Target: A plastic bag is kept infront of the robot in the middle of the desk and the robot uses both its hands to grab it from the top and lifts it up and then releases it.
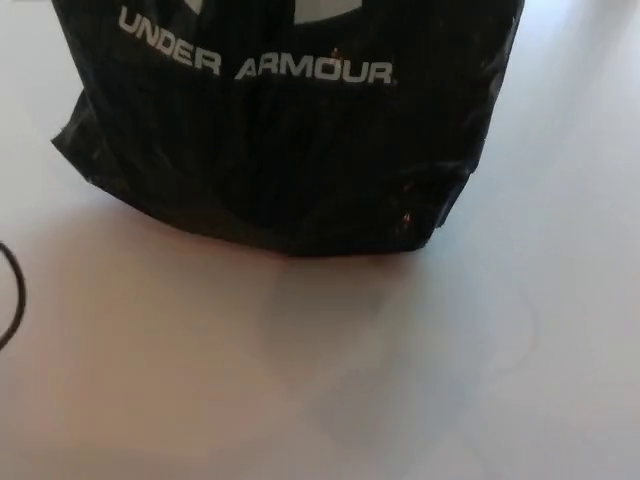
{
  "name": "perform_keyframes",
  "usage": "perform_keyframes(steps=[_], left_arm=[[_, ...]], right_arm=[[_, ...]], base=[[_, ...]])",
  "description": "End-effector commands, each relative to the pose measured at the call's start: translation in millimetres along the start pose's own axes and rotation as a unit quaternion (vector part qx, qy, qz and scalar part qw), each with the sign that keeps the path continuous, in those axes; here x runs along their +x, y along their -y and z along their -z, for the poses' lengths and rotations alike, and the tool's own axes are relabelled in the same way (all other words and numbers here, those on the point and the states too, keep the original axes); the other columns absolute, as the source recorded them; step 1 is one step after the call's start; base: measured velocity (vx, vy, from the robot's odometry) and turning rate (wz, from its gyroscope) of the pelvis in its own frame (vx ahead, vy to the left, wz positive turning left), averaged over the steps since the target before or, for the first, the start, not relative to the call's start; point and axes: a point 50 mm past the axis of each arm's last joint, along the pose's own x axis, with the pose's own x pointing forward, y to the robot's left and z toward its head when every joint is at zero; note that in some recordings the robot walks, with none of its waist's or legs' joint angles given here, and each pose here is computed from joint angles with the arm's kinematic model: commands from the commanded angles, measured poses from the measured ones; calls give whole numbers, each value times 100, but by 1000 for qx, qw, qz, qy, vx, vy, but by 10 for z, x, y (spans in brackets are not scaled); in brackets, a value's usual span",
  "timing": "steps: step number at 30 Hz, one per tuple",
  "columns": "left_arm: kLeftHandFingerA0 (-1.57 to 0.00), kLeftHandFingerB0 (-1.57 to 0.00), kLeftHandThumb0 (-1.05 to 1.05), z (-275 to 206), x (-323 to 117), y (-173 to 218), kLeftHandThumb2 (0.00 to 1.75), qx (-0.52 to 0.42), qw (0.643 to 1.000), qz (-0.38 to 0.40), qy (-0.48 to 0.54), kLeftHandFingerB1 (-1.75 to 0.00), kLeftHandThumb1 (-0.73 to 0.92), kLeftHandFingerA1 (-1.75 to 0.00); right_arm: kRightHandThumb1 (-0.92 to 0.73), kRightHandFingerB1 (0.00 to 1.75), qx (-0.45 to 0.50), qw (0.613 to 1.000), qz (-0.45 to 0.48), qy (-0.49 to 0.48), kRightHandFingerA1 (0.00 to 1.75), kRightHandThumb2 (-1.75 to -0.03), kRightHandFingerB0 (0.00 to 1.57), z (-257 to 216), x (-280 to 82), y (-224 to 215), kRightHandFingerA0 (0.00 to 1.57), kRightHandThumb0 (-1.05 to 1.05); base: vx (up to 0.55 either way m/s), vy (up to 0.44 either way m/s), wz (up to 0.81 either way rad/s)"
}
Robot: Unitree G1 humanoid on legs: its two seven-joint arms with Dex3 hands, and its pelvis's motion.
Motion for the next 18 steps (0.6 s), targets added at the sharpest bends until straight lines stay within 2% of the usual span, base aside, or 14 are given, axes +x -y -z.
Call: perform_keyframes(steps=[1,2,4,6,7,8,9,10,11,12,14,15,16,18], left_arm=[[-134,0,-71,-37,-597,-41,83,-3,990,136,-38,-8,38,-160],[-106,0,-87,-45,-793,-14,63,-16,988,148,-34,-14,67,-154],[-106,0,-83,-76,-1052,12,63,-10,988,154,-15,-11,72,-145],[-103,0,-82,-117,-1233,-9,63,4,989,146,-4,-10,76,-150],[-107,0,-86,-119,-1277,-16,97,4,990,144,-1,-8,64,-136],[-107,0,-86,-117,-1315,-22,97,4,990,143,2,-8,64,-136],[-100,0,-83,-123,-1423,-36,67,0,992,130,2,-16,79,-153],[-100,0,-83,-140,-1577,-61,67,-2,994,110,0,-16,79,-153],[-107,0,-85,-151,-1787,-127,103,2,996,93,-1,-14,70,-132],[-95,0,-81,-157,-1909,-140,68,-10,996,88,-12,-13,84,-149],[-92,0,-80,-174,-2071,-170,68,-28,996,80,-32,-14,82,-153],[-92,0,-81,-189,-2184,-166,65,-32,996,69,-47,-19,82,-155],[-102,0,-81,-211,-2375,-174,101,-40,996,58,-51,-15,66,-140],[-102,-4,-80,-246,-2613,-178,94,-43,996,50,-63,-18,71,-145]], right_arm=[[-39,13,17,994,-104,-21,50,-83,0,39,-442,47,8,-71],[-41,12,15,993,-115,-8,51,-82,0,8,-599,24,11,-68],[-40,9,34,991,-128,12,40,-79,0,-32,-823,-28,2,-68],[-39,13,56,990,-124,21,38,-80,3,-51,-985,-64,3,-65],[-38,16,57,991,-123,18,42,-80,2,-60,-1031,-80,3,-65],[-38,16,56,991,-122,15,42,-80,2,-67,-1070,-96,3,-65],[-38,11,61,991,-119,22,46,-72,4,-84,-1168,-122,10,-76],[-38,11,69,991,-114,32,46,-72,4,-112,-1304,-147,10,-76],[-39,6,74,990,-116,27,47,-73,0,-188,-1534,-204,8,-79],[-39,7,76,990,-116,28,47,-74,2,-228,-1630,-212,9,-78],[-41,11,97,988,-108,47,49,-85,0,-279,-1764,-240,1,-71],[-42,13,95,989,-104,51,53,-86,0,-305,-1873,-248,10,-73],[-44,17,112,988,-94,55,49,-85,0,-346,-2082,-301,6,-73],[-49,11,136,985,-81,62,51,-89,0,-414,-2327,-370,10,-81]], base=[[-205,35,-5],[-212,31,5],[-221,14,10],[-223,1,10],[-224,-5,8],[-239,-13,22],[-251,9,-11],[-263,-8,19],[-264,-13,-23],[-267,-3,-4],[-274,10,-16],[-278,17,-15],[-278,28,-15],[-277,34,-8]])
